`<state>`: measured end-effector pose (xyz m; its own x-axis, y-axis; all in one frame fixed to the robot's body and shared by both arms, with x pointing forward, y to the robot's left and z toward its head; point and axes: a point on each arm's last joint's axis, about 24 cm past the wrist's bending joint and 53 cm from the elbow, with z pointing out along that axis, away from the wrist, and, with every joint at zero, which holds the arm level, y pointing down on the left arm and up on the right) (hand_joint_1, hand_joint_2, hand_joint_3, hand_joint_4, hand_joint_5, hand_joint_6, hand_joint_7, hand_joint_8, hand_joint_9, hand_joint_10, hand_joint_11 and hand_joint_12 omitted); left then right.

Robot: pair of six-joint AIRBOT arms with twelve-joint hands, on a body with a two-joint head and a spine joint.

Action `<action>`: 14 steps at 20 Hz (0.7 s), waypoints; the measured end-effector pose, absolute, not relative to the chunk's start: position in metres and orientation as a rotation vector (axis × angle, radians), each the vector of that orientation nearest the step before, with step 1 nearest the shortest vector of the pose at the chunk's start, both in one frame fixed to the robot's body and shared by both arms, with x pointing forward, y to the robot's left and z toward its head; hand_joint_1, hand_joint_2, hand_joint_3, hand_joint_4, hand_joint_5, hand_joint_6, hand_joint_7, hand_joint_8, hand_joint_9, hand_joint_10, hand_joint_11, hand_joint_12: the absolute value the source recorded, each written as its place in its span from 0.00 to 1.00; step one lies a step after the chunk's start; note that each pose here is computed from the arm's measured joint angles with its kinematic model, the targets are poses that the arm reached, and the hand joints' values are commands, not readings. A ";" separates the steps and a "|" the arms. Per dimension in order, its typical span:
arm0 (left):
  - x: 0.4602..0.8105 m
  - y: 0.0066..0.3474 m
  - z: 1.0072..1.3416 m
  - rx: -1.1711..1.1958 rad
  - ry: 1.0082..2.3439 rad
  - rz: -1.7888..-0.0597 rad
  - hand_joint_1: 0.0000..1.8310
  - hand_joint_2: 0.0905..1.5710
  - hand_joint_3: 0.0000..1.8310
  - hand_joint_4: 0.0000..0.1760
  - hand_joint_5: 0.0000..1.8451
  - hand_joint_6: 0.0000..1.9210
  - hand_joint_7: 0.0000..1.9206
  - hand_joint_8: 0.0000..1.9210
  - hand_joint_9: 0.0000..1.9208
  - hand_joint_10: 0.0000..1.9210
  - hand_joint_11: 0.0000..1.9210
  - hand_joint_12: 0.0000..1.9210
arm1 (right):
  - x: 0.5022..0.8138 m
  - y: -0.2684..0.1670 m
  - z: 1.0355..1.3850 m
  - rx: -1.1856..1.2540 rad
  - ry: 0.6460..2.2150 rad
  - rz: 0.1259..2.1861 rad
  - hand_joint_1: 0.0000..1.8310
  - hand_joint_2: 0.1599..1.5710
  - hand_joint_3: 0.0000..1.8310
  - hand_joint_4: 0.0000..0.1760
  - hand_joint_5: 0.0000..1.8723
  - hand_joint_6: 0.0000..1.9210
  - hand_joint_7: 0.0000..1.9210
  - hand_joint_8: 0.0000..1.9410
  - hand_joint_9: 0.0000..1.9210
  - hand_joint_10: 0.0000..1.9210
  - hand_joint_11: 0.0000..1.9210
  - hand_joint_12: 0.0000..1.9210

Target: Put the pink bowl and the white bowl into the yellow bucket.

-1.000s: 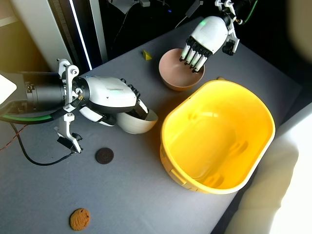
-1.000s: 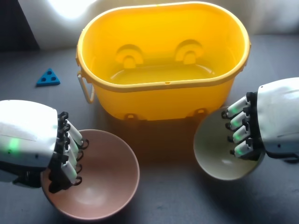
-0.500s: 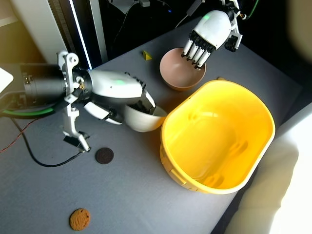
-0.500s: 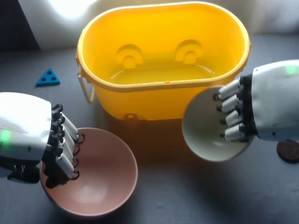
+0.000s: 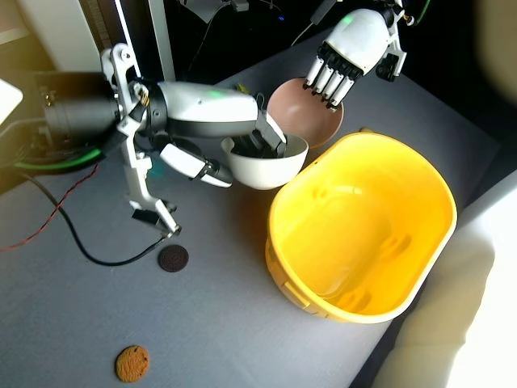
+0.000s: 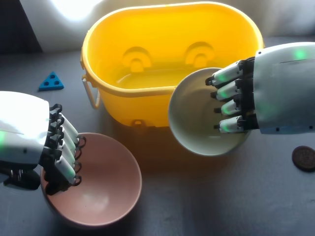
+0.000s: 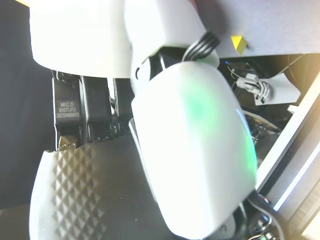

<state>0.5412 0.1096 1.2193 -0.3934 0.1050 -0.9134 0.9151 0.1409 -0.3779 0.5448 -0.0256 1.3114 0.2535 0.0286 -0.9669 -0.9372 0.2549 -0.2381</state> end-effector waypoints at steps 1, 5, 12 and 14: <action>0.541 0.109 1.221 0.998 1.648 -1.340 0.75 0.68 0.00 0.00 0.51 0.51 0.52 0.51 0.50 0.54 0.41 0.46 | 0.544 -0.025 1.315 -1.089 1.077 0.870 0.75 0.67 0.00 0.00 0.52 0.55 0.54 0.39 0.46 0.63 0.39 0.54; 0.539 0.110 1.228 0.992 1.631 -1.359 0.75 0.68 0.00 0.00 0.51 0.52 0.52 0.50 0.51 0.55 0.43 0.46 | 0.544 -0.027 1.319 -1.099 1.046 0.837 0.75 0.67 0.00 0.00 0.52 0.54 0.56 0.37 0.45 0.62 0.39 0.53; 0.535 0.112 1.238 0.994 1.614 -1.373 0.75 0.68 0.00 0.00 0.51 0.51 0.52 0.51 0.51 0.54 0.42 0.48 | 0.547 -0.030 1.324 -1.138 0.953 0.721 0.75 0.67 0.00 0.00 0.52 0.56 0.55 0.39 0.44 0.64 0.38 0.53; 0.534 0.112 1.243 0.994 1.599 -1.379 0.75 0.69 0.00 0.00 0.49 0.54 0.50 0.54 0.50 0.56 0.41 0.48 | 0.550 -0.032 1.328 -1.133 0.920 0.683 0.75 0.68 0.00 0.00 0.51 0.56 0.54 0.39 0.44 0.64 0.37 0.54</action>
<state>0.5343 0.1125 1.2428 -0.3843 0.0667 -0.9208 0.9206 0.1028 -0.3768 0.5496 -0.0316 1.3281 0.4740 0.0060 -0.8805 -0.8414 0.2981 -0.4509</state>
